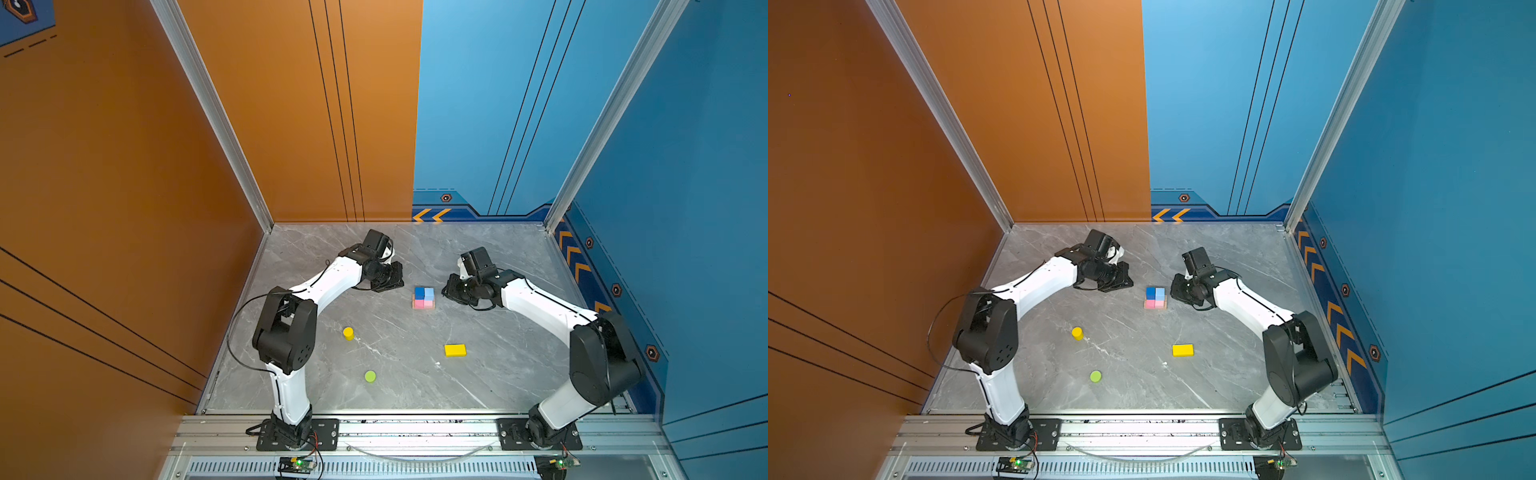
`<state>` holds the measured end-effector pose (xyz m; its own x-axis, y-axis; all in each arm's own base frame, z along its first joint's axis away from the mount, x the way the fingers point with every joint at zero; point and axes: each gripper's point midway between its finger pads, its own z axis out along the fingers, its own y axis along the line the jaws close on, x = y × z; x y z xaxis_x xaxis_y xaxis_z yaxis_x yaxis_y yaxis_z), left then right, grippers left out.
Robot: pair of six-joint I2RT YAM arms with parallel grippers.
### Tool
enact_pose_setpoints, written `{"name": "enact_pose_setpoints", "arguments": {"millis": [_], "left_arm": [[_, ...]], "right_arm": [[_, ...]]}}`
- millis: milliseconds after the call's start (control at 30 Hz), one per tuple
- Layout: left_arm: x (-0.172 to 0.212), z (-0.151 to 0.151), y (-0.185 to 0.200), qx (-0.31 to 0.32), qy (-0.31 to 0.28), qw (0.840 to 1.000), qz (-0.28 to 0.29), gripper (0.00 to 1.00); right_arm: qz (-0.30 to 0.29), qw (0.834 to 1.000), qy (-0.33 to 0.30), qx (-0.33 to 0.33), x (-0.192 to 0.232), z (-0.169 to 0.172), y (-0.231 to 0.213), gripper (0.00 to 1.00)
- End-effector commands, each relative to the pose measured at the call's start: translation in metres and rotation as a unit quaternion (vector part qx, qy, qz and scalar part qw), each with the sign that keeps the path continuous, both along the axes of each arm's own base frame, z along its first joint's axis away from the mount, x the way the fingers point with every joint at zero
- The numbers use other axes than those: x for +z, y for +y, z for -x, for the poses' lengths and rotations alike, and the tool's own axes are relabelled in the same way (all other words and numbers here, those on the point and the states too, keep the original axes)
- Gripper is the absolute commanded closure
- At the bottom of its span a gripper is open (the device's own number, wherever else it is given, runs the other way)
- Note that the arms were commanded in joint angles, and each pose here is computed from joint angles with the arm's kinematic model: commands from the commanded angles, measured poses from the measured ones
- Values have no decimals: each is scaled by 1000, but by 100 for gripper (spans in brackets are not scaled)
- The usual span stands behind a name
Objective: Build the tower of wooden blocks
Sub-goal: 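Open both grippers and withdraw them from the tower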
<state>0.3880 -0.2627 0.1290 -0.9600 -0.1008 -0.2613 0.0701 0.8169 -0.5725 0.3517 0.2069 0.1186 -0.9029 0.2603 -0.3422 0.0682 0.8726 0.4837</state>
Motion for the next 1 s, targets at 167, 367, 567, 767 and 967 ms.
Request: {"name": "enact_pose_setpoints", "arguments": {"millis": [167,367,567,767,967], "left_arm": [[25,22,22,-6,-50,999,-6,100],[40,41,34,-2,-85,996,0,96],[48,61,49,8,-112,994,-6,75],[48,79,64,22,-138,990,-9,56],[45,89,71,30,-145,989,-9,52]], "right_arm": [[98,995,2,6,7,62,-24,51],[122,992,-14,6,12,94,-30,43],[161,987,-17,25,2,129,-32,32],[213,976,-15,39,-14,157,-37,14],[250,967,-9,52,-31,170,-34,10]]}}
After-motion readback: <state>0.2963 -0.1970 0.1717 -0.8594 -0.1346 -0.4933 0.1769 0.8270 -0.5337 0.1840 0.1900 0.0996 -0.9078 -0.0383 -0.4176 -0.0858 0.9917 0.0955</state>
